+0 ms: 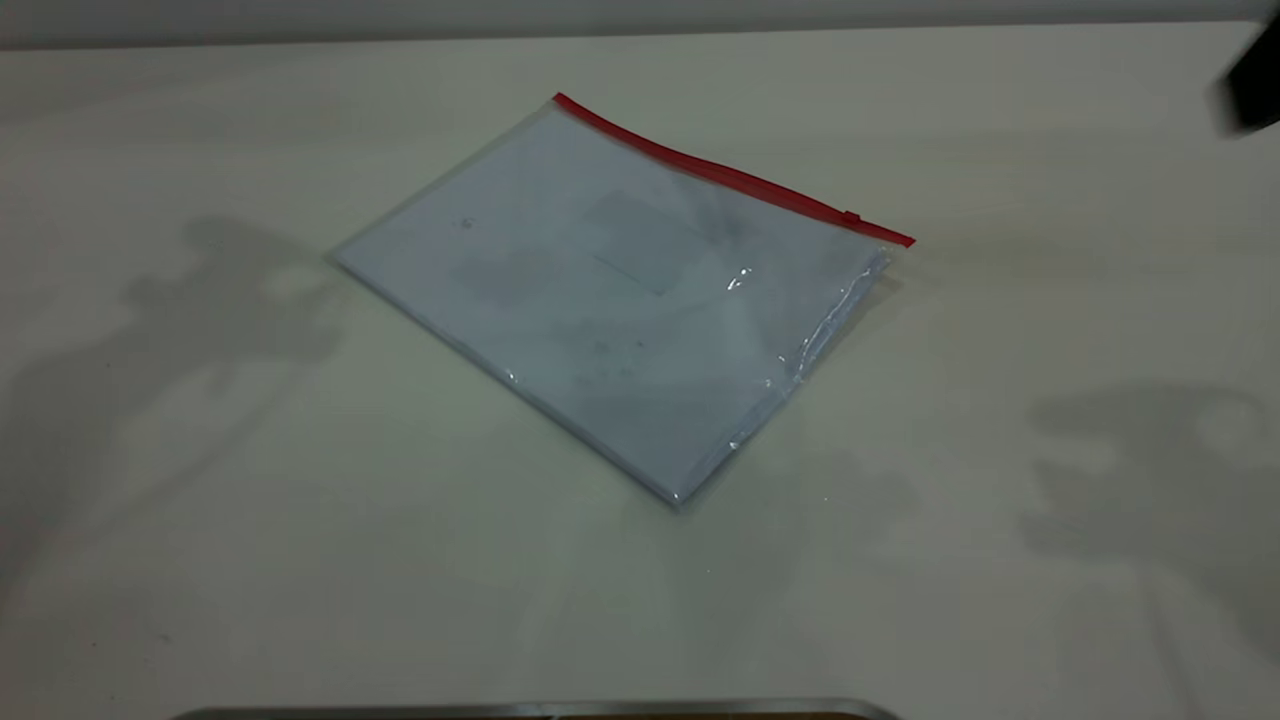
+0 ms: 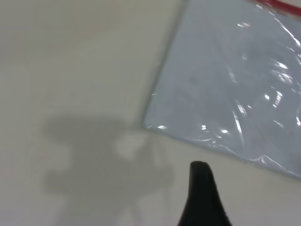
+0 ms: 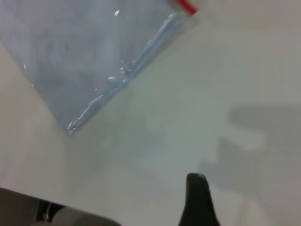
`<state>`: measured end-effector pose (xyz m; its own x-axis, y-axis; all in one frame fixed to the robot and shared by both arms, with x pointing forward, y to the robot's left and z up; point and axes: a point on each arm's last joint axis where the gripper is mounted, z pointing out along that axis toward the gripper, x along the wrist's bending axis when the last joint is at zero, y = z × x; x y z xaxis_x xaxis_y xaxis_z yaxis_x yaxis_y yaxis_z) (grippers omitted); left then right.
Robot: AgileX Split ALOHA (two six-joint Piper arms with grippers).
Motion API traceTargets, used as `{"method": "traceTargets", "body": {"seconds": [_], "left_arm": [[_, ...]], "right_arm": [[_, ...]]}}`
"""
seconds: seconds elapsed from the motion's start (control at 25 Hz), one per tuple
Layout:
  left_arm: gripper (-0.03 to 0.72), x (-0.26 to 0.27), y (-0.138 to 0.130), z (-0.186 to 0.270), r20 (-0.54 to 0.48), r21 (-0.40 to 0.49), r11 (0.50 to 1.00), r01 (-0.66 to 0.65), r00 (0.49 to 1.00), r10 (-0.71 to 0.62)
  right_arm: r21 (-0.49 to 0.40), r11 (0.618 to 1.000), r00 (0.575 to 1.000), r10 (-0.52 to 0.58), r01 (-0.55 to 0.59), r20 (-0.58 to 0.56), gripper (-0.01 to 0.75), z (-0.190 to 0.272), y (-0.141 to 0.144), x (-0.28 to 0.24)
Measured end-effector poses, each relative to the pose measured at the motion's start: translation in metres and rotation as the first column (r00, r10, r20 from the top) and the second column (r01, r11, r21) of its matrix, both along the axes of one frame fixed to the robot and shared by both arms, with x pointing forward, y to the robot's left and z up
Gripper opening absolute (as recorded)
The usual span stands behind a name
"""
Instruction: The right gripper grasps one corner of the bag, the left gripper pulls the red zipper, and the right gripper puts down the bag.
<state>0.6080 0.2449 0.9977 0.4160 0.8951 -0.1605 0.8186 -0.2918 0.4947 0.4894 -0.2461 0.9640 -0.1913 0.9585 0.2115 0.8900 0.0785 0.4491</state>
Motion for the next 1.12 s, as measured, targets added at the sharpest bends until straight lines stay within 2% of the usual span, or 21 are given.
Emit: {"method": "traceTargets", "body": {"seconds": [0.2, 0.4, 0.72, 0.84, 1.12], "left_arm": [[0.577, 0.006, -0.020, -0.034, -0.077, 0.009, 0.996, 0.093, 0.993, -0.092], [0.577, 0.007, -0.027, -0.043, -0.098, 0.009, 0.993, 0.116, 0.989, -0.115], [0.577, 0.007, -0.030, -0.042, -0.094, 0.008, 0.993, 0.121, 0.988, -0.120], [0.577, 0.007, -0.030, -0.042, -0.094, 0.008, 0.993, 0.121, 0.988, -0.120], [0.577, 0.008, -0.031, -0.041, -0.095, -0.018, 0.994, 0.105, 0.990, -0.107]], "right_arm": [[-0.041, 0.995, 0.996, 0.087, -0.088, -0.017, 0.589, -0.050, 0.033, 0.031], [-0.035, 0.989, 0.986, 0.141, -0.144, -0.085, 0.589, -0.090, 0.047, 0.066], [0.066, 0.948, 0.936, 0.319, -0.312, -0.149, 0.589, -0.136, 0.068, 0.104], [0.112, 0.942, 0.936, 0.328, -0.315, -0.130, 0.589, -0.144, 0.062, 0.118], [0.191, 0.962, 0.974, 0.212, -0.195, -0.077, 0.589, -0.164, 0.017, 0.141]]}}
